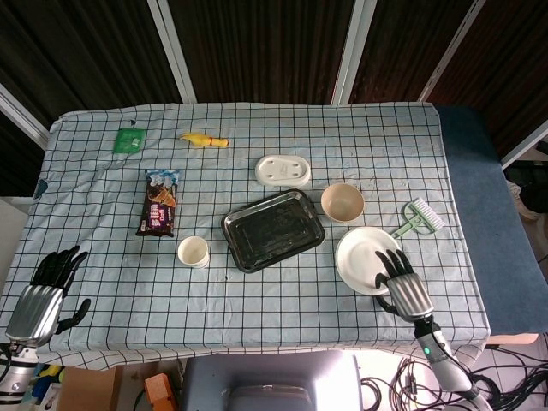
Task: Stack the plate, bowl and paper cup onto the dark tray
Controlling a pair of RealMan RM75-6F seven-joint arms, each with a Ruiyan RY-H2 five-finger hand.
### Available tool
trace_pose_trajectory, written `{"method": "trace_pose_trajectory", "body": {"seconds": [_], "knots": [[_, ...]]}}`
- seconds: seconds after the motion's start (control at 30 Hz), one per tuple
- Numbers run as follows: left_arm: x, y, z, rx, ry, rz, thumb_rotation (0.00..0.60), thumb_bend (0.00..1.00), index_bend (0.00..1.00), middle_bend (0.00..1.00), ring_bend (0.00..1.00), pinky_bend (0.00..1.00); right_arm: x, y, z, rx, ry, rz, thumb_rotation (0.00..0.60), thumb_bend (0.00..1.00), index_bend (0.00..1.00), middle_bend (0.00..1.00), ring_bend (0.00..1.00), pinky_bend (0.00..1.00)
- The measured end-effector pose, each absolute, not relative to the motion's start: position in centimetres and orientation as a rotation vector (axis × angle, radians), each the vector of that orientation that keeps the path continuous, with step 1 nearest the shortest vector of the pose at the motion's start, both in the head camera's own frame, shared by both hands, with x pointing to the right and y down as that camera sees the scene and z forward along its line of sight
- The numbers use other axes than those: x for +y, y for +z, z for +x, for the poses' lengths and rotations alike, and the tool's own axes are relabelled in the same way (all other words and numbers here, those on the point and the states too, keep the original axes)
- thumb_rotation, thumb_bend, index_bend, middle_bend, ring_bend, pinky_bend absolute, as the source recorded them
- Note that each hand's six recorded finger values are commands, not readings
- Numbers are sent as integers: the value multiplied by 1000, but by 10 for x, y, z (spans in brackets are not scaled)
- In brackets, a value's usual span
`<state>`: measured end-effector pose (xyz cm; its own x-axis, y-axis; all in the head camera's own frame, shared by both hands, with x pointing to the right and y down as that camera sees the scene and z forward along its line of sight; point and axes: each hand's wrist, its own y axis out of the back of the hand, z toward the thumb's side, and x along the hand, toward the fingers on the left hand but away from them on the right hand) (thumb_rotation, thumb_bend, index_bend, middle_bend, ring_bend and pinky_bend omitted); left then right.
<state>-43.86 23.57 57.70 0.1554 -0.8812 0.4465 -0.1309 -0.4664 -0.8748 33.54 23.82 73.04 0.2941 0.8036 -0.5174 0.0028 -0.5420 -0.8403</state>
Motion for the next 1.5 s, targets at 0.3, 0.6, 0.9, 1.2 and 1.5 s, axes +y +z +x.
{"method": "trace_pose_trajectory", "body": {"seconds": [0.3, 0.6, 0.9, 1.2, 1.5], "knots": [[236, 576, -439, 980, -1369, -1738, 600, 357, 0, 0, 0, 17, 229, 730, 337, -754, 1322, -1786, 600, 292, 617, 116, 0, 0], [236, 575, -441, 988, -1368, -1735, 600, 358, 0, 0, 0, 16, 226, 733, 336, -754, 1326, -1784, 600, 437, 618, 119, 0, 0], [237, 571, -443, 1004, -1359, -1731, 600, 356, 0, 0, 0, 17, 219, 727, 330, -803, 1278, -1784, 600, 469, 661, 146, 0, 11], [239, 567, -445, 1015, -1348, -1730, 600, 358, 0, 0, 0, 17, 209, 685, 317, -923, 1089, -1748, 600, 471, 706, 176, 0, 42], [239, 569, -443, 1009, -1355, -1733, 600, 357, 0, 0, 0, 17, 214, 645, 304, -969, 918, -1754, 600, 472, 725, 190, 0, 44]]}}
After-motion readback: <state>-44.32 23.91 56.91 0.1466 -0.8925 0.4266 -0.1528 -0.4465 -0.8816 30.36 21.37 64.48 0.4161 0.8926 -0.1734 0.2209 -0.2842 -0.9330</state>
